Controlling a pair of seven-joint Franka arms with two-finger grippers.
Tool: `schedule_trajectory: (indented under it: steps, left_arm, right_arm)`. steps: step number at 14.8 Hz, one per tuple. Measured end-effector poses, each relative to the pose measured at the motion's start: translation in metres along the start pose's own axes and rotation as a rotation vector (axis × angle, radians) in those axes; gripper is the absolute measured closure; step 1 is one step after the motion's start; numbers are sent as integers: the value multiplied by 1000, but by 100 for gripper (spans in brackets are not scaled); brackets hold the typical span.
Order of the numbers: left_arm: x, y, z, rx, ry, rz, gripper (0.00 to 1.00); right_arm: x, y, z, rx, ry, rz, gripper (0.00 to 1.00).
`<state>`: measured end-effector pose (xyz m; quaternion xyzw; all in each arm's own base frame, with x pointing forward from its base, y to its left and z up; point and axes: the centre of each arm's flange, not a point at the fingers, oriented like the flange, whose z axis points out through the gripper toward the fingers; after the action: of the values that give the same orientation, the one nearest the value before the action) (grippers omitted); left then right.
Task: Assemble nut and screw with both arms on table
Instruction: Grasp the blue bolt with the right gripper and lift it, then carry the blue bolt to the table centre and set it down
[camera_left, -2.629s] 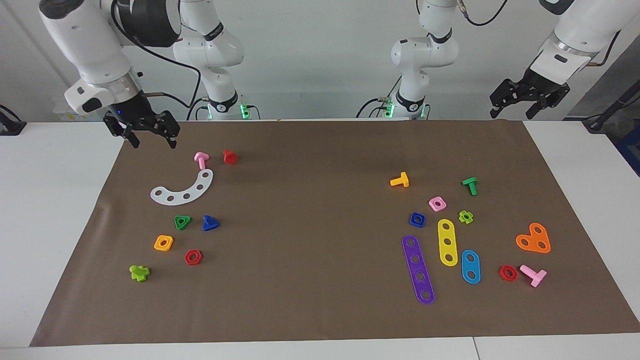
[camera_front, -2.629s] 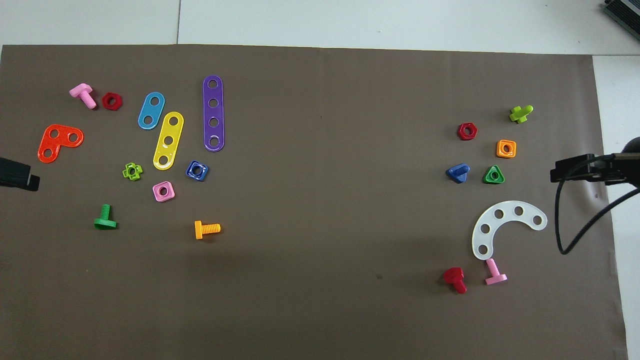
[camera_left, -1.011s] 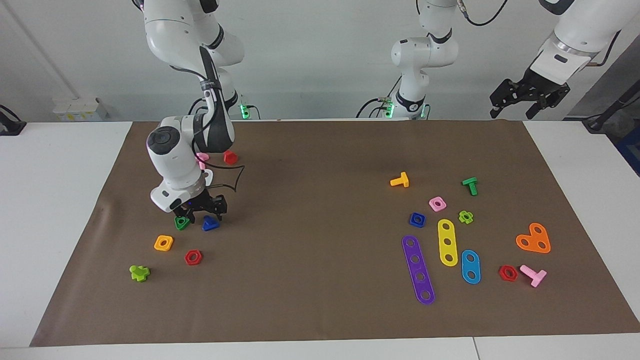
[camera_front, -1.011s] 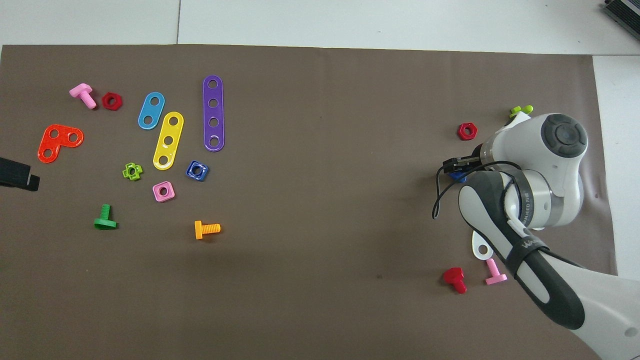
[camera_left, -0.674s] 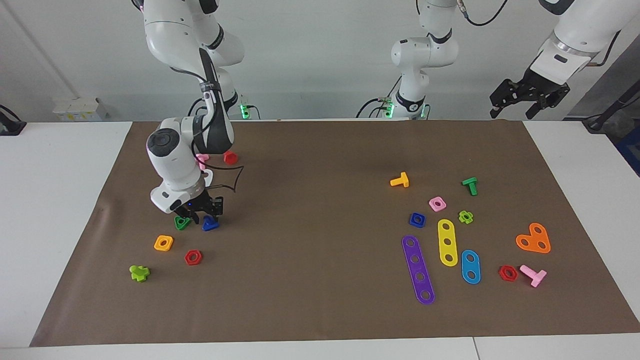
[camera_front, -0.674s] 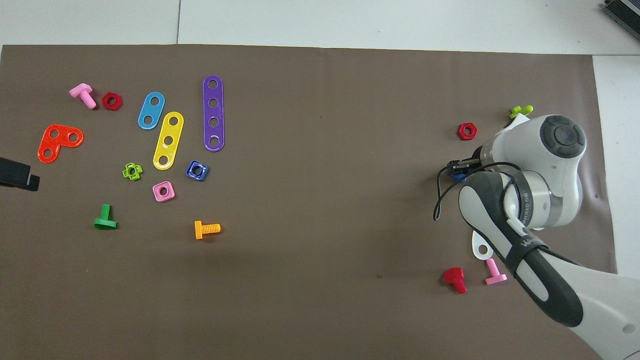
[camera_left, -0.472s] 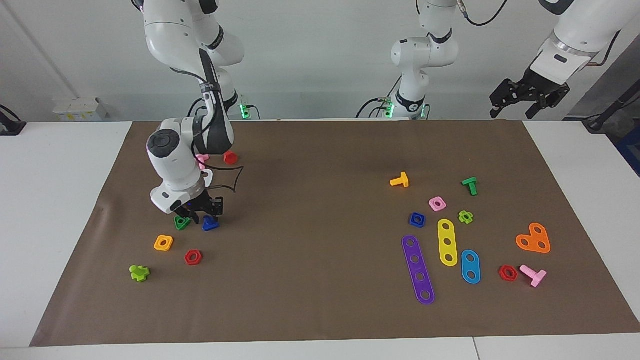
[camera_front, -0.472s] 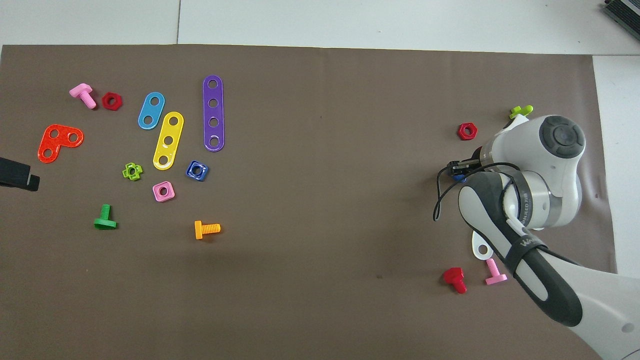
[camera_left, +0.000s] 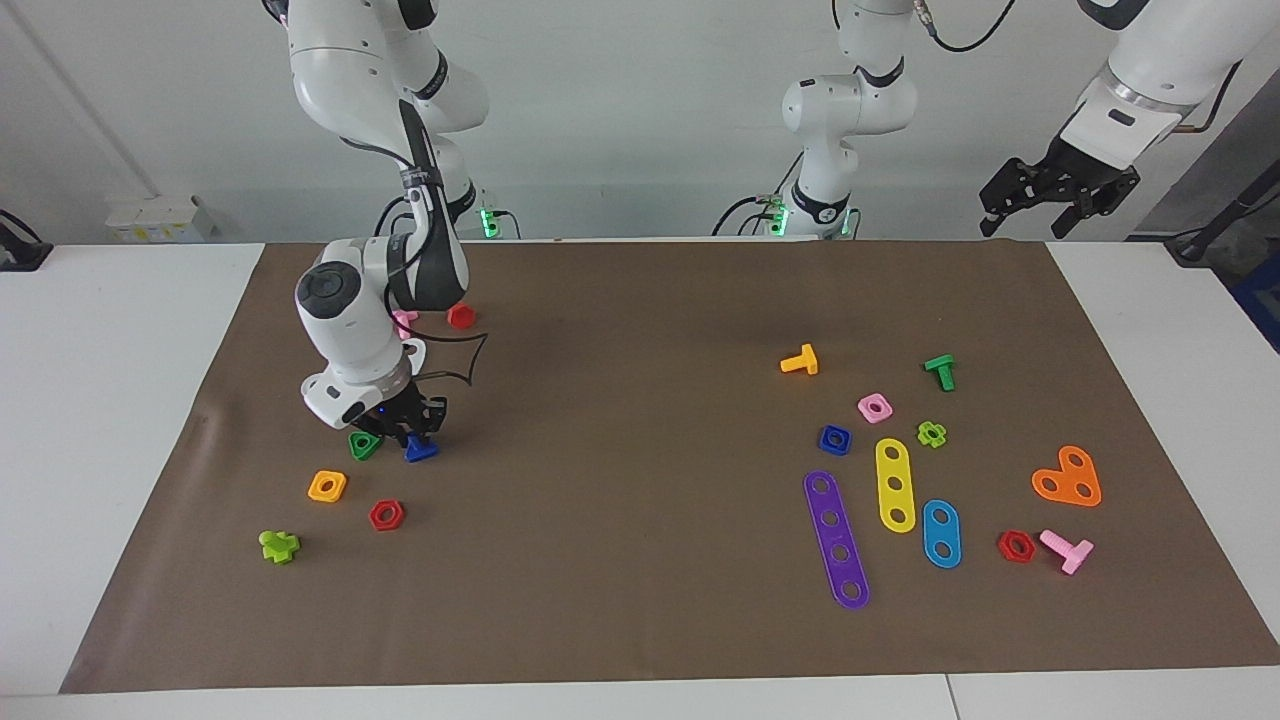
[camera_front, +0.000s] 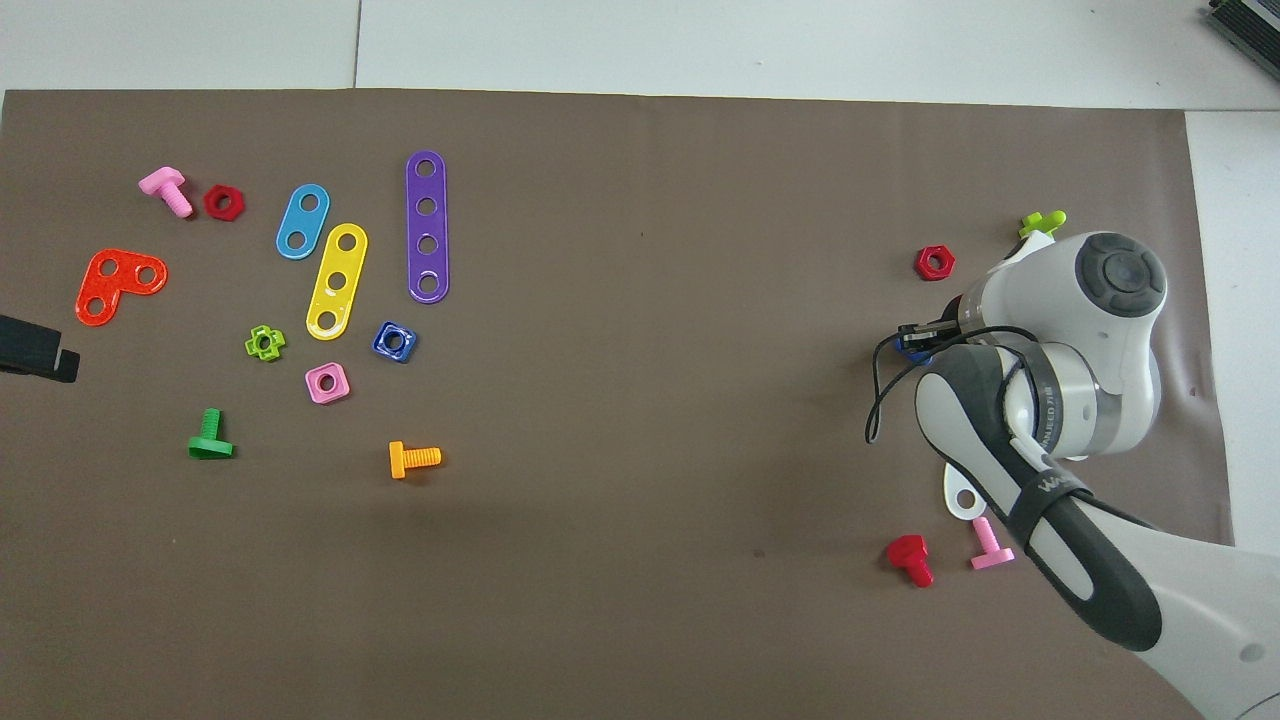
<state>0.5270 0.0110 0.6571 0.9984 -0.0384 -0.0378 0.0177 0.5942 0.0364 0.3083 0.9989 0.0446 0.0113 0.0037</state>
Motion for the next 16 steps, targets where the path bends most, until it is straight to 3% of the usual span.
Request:
schedule_trajectory:
  steps: [6,11,13,16]
  left_arm:
    - [0,0,0,0,0,0,0]
    - [0,0,0,0,0,0,0]
    - [0,0,0,0,0,0,0]
    - [0,0,0,0,0,0,0]
  right_arm:
    - [3,1,-5,0,7,-4,81]
    - [18,2,-85,5,3,47,81]
    - [23,-16,-115,10,7,67,81]
    - [25,-80,-125,19,24,65,81]
